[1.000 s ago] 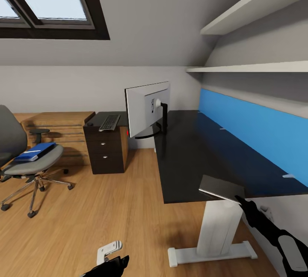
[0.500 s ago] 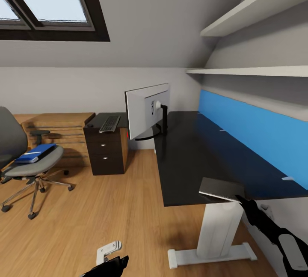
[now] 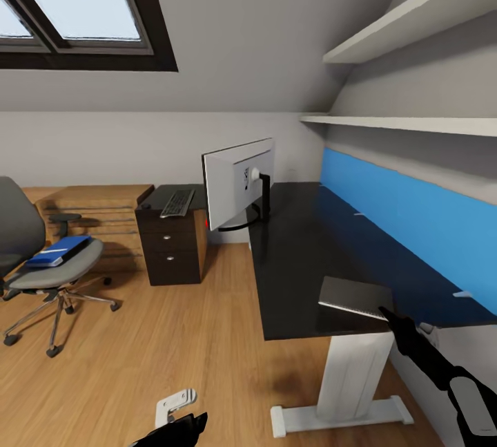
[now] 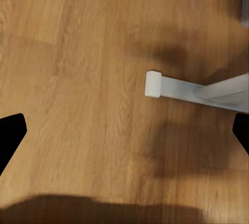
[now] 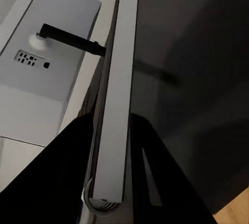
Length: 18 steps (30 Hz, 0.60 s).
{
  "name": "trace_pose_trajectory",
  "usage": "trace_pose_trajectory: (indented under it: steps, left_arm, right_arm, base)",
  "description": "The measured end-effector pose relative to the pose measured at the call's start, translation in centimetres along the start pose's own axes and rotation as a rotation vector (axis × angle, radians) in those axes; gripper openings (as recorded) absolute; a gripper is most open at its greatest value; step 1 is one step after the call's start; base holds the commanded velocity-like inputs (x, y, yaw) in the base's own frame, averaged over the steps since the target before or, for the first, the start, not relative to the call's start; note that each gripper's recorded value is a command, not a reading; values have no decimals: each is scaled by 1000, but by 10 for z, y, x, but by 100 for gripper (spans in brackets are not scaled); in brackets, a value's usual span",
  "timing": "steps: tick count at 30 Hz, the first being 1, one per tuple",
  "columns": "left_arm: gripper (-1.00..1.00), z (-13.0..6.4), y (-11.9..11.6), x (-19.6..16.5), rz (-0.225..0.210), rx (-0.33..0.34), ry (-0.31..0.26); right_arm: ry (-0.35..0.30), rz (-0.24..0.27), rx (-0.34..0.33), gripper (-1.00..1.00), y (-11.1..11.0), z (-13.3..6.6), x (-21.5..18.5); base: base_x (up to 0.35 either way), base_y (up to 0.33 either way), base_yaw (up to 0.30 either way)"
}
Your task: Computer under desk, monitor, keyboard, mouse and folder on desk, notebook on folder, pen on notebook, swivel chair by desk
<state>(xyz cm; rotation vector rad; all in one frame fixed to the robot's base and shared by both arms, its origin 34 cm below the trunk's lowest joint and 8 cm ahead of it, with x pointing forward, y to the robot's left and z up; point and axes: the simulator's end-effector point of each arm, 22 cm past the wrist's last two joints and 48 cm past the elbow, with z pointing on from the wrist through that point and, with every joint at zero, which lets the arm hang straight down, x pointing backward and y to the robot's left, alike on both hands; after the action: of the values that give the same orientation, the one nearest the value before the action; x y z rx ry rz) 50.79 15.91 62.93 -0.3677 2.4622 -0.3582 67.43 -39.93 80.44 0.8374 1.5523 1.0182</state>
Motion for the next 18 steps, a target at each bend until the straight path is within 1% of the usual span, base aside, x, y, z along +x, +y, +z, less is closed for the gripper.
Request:
trace_pose_trajectory:
  steps: [3, 7, 9, 10, 13, 16, 18]
  left_arm:
    - [100, -4, -2, -3, -1, 0, 2]
    - [100, -2, 2, 3, -2, -7, 15]
    - [100, -1, 3, 4, -2, -9, 17]
    - [100, -1, 4, 4, -3, -11, 18]
    - [100, -1, 4, 4, -3, -12, 16]
    - [100, 0, 5, 4, -3, -16, 9]
    - [100, 2, 7, 8, -2, -20, 15]
  right_arm:
    - [1, 0, 0, -100, 5, 0, -2]
    - [9, 3, -3, -100, 7, 3, 5]
    - [19, -2, -17, -100, 14, 6, 13]
    - [47, -37, -50, -100, 34, 14, 26]
    - [72, -111, -64, -100, 51, 19, 36]
    - [100, -222, -78, -100, 75, 23, 56]
    - [114, -278, -74, -100, 82, 22, 69]
  base:
    - [0, 0, 117]
    - [0, 0, 240]
    - [0, 0, 271]
    - [0, 0, 276]
    - [0, 0, 278]
    - [0, 0, 279]
    - [0, 0, 275]
